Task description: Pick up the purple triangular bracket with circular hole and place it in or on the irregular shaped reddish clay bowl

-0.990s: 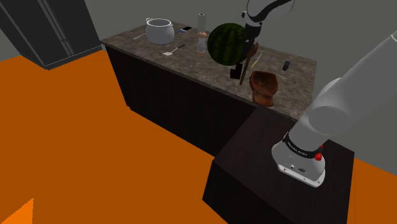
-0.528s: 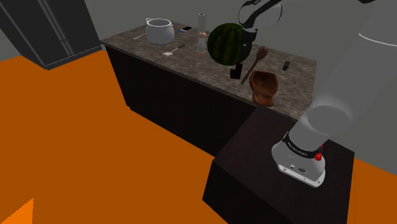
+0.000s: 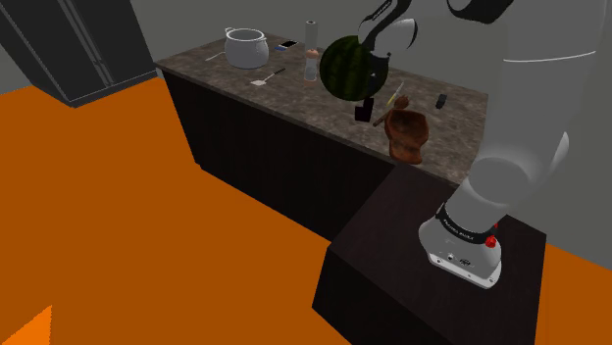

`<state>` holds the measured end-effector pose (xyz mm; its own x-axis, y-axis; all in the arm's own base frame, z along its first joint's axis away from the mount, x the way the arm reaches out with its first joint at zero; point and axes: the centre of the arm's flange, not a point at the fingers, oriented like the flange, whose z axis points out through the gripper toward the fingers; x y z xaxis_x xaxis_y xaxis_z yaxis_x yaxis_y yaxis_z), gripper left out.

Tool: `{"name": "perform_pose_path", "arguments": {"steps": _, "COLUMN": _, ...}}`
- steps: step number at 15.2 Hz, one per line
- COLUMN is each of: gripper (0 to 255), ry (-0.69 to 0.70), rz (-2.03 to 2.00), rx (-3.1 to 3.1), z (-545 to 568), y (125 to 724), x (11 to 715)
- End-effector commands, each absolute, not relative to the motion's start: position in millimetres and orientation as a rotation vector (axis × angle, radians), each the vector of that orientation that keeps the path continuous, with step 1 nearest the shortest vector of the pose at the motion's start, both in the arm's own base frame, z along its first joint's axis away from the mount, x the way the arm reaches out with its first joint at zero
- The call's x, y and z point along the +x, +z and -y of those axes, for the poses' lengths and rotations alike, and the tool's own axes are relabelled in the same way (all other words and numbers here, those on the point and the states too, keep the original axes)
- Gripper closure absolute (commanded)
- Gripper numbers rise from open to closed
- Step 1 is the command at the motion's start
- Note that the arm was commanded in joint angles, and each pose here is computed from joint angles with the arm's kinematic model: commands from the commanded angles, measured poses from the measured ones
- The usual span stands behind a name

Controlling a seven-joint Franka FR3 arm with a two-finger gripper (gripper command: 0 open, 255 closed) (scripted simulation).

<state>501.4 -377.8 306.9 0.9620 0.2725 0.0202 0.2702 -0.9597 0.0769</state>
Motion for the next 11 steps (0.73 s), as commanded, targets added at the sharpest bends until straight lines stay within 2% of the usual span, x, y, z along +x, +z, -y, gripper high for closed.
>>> {"name": "perform_pose_path", "arguments": {"steps": 1, "gripper": 0, "ry": 0.051, "rz": -0.438, "rx": 3.037, "z": 397, "y": 292, "x": 512}}
{"name": "perform_pose_path", "arguments": {"steps": 11, "gripper": 0, "ry": 0.054, "rz": -0.456, "rx": 3.035, "z": 421, "y": 236, "x": 528}}
